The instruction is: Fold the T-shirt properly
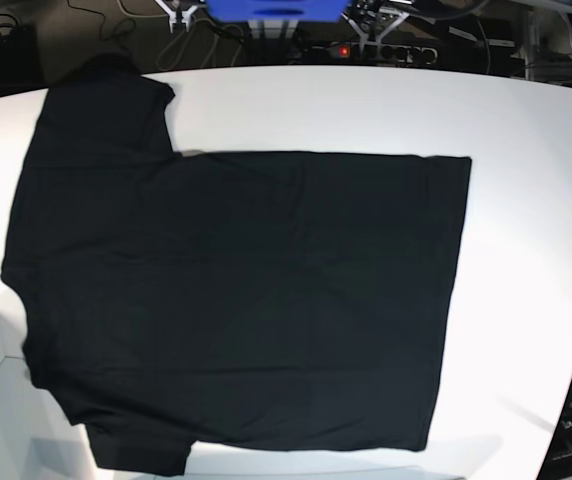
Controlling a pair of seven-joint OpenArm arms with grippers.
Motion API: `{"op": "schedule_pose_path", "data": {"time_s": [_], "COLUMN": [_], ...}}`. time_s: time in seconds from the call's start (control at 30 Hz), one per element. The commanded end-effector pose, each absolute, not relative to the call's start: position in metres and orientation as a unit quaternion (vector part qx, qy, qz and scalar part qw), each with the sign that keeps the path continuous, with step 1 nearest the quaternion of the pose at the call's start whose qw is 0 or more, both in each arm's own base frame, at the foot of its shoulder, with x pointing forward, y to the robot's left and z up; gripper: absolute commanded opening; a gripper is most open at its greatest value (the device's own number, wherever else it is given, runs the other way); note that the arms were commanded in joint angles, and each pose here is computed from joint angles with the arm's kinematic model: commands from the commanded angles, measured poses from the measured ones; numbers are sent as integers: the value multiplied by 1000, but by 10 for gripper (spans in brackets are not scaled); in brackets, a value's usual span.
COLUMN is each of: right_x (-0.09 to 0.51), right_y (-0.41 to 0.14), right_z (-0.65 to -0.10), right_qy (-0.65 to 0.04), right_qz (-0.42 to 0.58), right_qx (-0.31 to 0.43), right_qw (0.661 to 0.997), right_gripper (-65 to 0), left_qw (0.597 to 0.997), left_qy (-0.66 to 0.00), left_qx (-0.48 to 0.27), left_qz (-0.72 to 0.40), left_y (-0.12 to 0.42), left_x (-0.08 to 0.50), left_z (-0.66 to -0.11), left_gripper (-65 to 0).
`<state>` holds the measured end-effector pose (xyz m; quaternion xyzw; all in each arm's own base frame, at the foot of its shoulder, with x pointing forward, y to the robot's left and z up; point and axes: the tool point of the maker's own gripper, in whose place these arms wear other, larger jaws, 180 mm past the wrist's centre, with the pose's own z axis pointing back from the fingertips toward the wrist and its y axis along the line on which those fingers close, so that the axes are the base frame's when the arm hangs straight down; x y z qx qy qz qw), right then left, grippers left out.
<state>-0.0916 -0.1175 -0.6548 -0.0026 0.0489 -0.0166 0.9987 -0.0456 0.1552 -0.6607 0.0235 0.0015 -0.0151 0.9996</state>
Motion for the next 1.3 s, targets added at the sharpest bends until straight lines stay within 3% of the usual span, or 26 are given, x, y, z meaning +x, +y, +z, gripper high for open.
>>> {"op": "schedule_pose_path", "data": {"time_s": [0.0,0.83,1.27], "right_x": [-98,-101,-117], "right_y": [-111,-112,-119], "right_z": [-654,-653,-600], "right_qy": [56,55,-29], "right_qz": [-19,-19,-19], "right_qx": [8,7,2], "right_qw": [998,998,999], "right_gripper": [-650,-650,-650], "left_qw": [999,999,995], "left_qy": [5,10,-54], "left_qx": [28,31,63], "left_qz": [-17,-18,-53], "left_y": [157,161,215], "left_x": [-50,-56,-80], "left_z": [-660,-660,-622], "left_gripper": [-650,-650,-650]}}
